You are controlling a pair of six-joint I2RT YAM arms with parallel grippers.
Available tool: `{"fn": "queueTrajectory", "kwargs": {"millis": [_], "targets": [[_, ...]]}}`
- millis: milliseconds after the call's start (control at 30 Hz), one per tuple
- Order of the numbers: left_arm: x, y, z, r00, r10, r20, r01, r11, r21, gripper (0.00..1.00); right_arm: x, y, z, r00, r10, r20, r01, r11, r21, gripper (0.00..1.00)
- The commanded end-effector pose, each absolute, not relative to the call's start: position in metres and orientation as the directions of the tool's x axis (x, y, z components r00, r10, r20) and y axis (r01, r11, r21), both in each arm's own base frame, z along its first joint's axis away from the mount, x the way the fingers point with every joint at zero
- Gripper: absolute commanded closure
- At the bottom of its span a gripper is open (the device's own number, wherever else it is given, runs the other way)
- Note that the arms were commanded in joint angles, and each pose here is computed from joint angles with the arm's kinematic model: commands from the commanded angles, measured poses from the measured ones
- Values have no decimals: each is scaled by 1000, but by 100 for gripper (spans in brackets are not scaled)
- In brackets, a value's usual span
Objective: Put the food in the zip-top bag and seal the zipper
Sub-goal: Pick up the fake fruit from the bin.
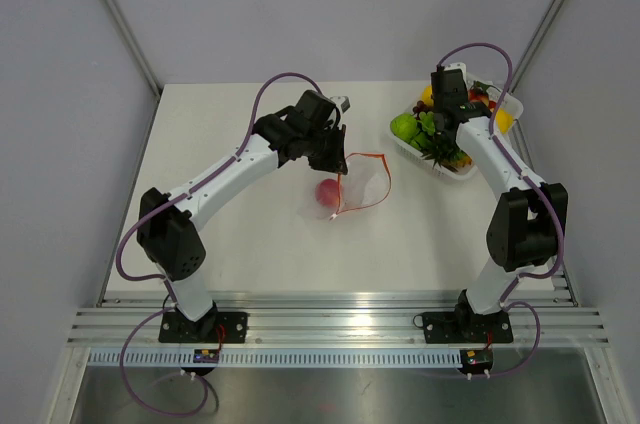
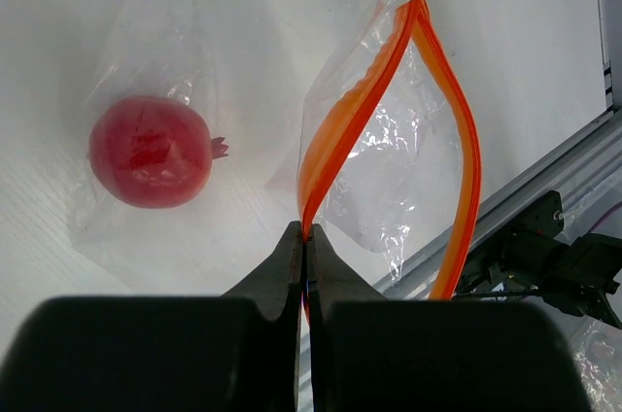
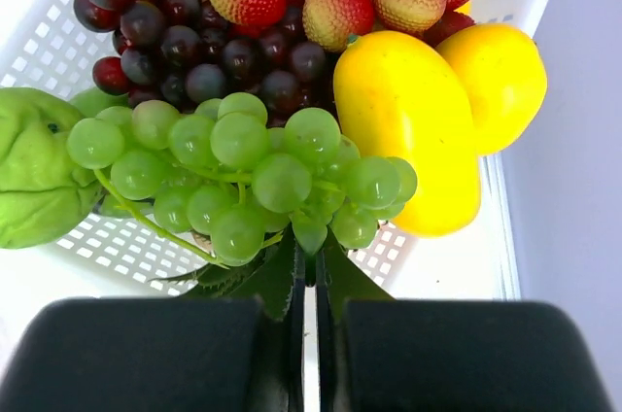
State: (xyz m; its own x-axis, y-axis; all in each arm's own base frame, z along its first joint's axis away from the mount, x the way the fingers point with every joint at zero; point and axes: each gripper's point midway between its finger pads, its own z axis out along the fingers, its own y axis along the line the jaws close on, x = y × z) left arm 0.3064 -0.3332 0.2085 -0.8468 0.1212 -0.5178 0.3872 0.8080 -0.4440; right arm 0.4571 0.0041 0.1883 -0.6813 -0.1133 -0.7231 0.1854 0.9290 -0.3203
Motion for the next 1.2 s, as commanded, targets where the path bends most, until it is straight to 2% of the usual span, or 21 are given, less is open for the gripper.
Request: {"fn": "queueTrajectory", "kwargs": {"millis": [0, 367, 633, 933, 1167], "targets": [[307, -333, 222, -825, 116, -554, 417, 786, -456, 100, 454, 8, 209, -633, -70, -771, 199, 948, -249, 100], [313, -342, 233, -819, 111, -563, 427, 773, -469, 100, 434, 8, 235, -591, -24, -806, 224, 956, -192, 100], [329, -354, 240, -811, 120, -573, 438, 773, -459, 100, 420, 12, 274, -517, 16, -856, 222, 968, -116, 100], [348, -389, 244, -828, 110, -550, 448, 719, -531, 100, 389, 44, 308, -465, 82, -881, 76, 996, 52, 100], [352, -401, 232, -849, 109, -517, 434, 702, -565, 100, 368, 84, 319, -471, 93, -877, -129, 976, 174, 100]]}}
